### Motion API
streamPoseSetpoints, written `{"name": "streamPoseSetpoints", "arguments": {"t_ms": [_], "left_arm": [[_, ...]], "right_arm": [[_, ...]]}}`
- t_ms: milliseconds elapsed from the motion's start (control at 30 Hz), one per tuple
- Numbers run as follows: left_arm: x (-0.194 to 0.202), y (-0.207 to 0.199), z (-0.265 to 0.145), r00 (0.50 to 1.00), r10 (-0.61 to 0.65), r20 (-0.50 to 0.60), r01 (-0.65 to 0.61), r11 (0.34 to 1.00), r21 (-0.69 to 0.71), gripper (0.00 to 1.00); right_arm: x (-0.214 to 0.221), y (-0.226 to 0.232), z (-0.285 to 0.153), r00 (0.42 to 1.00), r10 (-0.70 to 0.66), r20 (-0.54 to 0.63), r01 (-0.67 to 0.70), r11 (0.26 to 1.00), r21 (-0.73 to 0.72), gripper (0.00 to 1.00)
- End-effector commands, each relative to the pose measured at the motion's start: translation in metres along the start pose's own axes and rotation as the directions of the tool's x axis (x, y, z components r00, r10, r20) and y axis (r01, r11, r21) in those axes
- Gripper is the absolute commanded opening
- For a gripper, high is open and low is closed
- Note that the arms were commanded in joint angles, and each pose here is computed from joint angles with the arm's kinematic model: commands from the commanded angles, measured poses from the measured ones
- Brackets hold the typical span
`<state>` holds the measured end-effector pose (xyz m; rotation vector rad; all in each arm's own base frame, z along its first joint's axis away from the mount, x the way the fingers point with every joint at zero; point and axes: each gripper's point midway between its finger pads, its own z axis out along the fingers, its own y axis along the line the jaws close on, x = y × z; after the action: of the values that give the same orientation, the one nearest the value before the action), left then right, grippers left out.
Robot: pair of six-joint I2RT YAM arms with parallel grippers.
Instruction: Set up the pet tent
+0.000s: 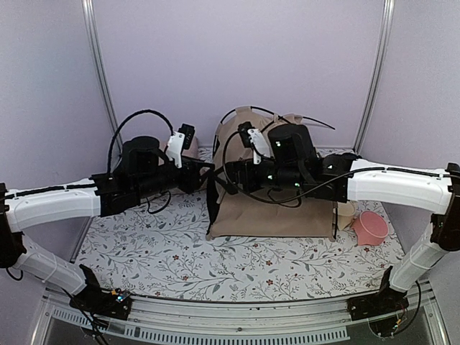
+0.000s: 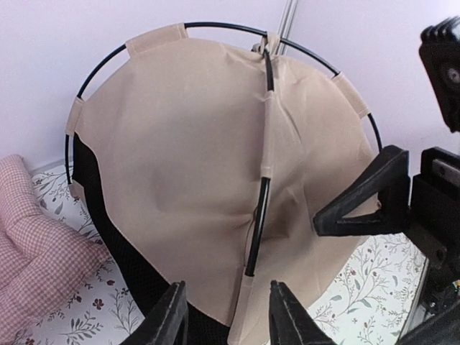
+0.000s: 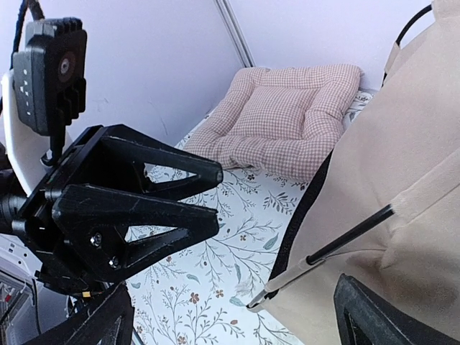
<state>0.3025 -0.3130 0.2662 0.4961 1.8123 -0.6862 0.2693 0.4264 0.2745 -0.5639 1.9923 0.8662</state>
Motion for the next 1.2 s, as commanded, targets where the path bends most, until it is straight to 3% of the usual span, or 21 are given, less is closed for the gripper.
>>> {"name": "streamPoseSetpoints", "arguments": {"t_ms": [0,267,500,800,967,1167], "left_arm": [[-0.011,-0.008,0.01,0.999,0.027,-0.021,-0.026,0.999,0.045,0.4],[-0.011,-0.022,0.042,0.992,0.058,-0.112,-0.049,0.996,0.077,0.4],[-0.007,-0.029,0.064,0.98,0.098,-0.175,-0.089,0.994,0.056,0.35],[0.012,-0.028,0.084,0.955,0.141,-0.26,-0.14,0.99,0.022,0.28],[0.017,-0.033,0.089,0.948,0.153,-0.278,-0.149,0.988,0.036,0.23],[0.018,-0.034,0.09,0.946,0.162,-0.282,-0.158,0.987,0.035,0.12]], "right_arm": [[-0.039,-0.012,-0.033,0.998,0.015,0.058,-0.015,1.0,-0.011,0.99],[-0.091,-0.069,-0.086,0.985,0.066,0.158,-0.073,0.996,0.041,0.99],[-0.115,-0.105,-0.123,0.972,0.024,0.232,-0.063,0.985,0.163,0.99],[-0.101,-0.158,-0.129,0.992,-0.019,0.126,-0.011,0.973,0.229,0.99],[-0.1,-0.183,-0.114,0.996,0.004,0.085,-0.021,0.98,0.197,0.84],[-0.102,-0.181,-0.082,1.0,-0.013,0.026,0.011,0.995,0.102,0.64]]}}
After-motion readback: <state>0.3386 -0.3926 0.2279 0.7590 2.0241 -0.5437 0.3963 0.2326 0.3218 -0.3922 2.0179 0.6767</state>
